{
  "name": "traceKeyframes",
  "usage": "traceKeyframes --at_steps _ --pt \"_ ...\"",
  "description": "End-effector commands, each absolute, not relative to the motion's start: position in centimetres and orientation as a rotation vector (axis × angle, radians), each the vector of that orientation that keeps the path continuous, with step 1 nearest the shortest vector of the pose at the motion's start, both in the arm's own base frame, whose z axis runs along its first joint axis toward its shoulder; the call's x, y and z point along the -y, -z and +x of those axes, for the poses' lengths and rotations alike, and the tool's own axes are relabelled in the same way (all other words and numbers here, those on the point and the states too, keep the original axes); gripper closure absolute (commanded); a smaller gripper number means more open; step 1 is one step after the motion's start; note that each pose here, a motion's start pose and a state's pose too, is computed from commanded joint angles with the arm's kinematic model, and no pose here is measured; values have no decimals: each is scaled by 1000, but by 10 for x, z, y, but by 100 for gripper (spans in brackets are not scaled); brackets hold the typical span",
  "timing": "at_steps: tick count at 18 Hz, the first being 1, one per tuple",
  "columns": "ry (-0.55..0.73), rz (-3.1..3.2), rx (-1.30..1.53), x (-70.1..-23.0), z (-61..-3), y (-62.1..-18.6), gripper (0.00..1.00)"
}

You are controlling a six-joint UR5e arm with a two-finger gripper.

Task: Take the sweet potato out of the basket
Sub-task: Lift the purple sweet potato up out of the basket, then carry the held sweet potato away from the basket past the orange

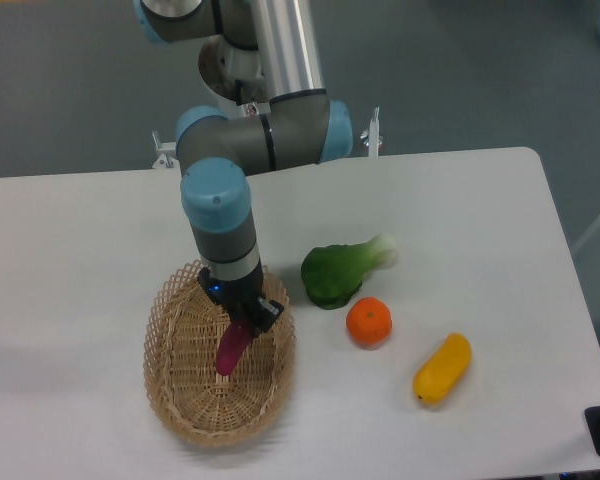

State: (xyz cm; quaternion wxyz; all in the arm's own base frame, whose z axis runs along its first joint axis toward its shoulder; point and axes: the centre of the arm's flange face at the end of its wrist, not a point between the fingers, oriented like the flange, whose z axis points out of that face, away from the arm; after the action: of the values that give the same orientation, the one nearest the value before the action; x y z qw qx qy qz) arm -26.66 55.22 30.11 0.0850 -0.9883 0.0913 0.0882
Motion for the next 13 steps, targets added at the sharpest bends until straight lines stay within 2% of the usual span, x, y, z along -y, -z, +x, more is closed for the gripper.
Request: traceKeyframes --at_steps 4,7,13 --pt "-311 -2917 -285 -523 -312 -342 67" --pt "-285 -2906 -312 -487 -360 -365 67" --pt "-256 -2949 -445 -414 -444 -379 67"
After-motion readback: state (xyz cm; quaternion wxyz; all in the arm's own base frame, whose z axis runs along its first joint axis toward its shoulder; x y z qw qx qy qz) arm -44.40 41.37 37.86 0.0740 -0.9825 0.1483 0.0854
